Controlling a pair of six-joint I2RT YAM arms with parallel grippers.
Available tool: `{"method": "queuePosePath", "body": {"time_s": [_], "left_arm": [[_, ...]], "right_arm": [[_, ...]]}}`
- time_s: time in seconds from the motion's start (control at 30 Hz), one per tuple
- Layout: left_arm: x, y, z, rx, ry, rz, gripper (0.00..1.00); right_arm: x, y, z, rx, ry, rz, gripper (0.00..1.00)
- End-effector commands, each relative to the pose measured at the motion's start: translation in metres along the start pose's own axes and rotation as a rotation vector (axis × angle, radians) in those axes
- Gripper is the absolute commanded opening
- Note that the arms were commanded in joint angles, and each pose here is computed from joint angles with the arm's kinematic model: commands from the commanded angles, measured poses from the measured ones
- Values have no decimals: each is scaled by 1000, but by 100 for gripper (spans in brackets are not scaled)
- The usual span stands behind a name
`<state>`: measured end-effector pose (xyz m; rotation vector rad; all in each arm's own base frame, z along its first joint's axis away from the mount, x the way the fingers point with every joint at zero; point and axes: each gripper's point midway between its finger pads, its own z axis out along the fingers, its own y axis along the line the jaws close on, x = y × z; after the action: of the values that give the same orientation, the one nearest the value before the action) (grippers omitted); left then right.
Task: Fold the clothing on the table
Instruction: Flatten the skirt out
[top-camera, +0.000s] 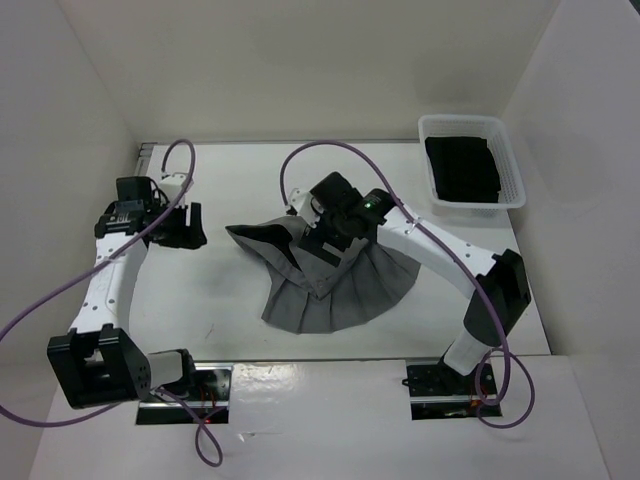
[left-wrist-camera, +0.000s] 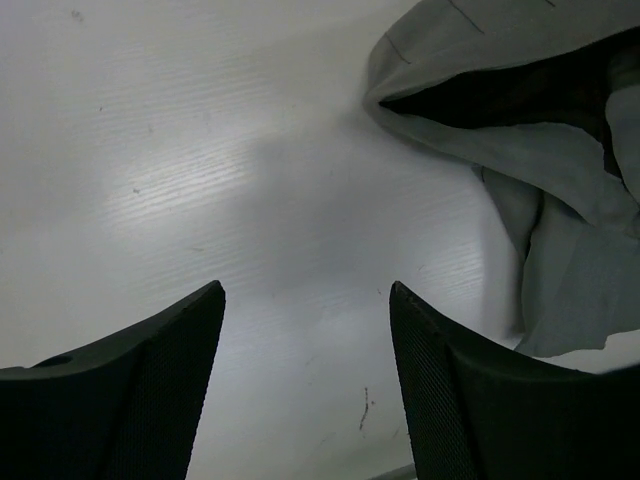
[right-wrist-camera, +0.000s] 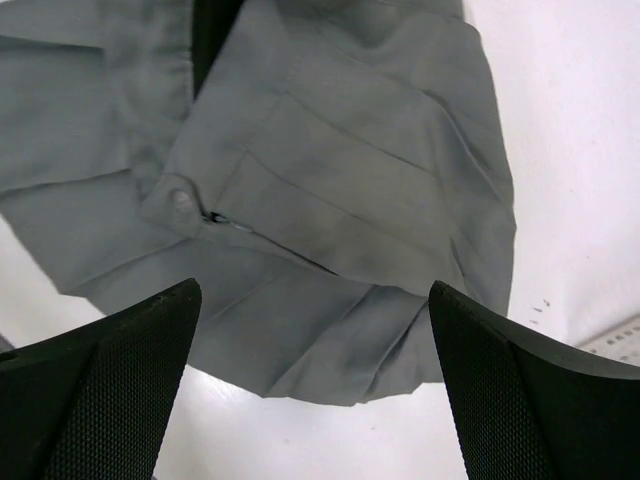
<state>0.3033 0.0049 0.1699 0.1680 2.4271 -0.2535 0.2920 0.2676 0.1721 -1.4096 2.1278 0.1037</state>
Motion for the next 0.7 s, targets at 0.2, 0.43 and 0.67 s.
{"method": "queuePosePath", "body": {"time_s": [0.2, 0.43, 0.67], "left_arm": [[-13, -37, 43, 247, -126, 298, 72], [-3, -46, 72, 320, -113, 467, 72], [-29, -45, 88, 349, -151, 548, 72]], "right_arm": [[17, -21, -12, 90, 72, -11, 99], [25, -20, -4, 87, 114, -6, 99], [33, -32, -3, 94, 132, 30, 99]]}}
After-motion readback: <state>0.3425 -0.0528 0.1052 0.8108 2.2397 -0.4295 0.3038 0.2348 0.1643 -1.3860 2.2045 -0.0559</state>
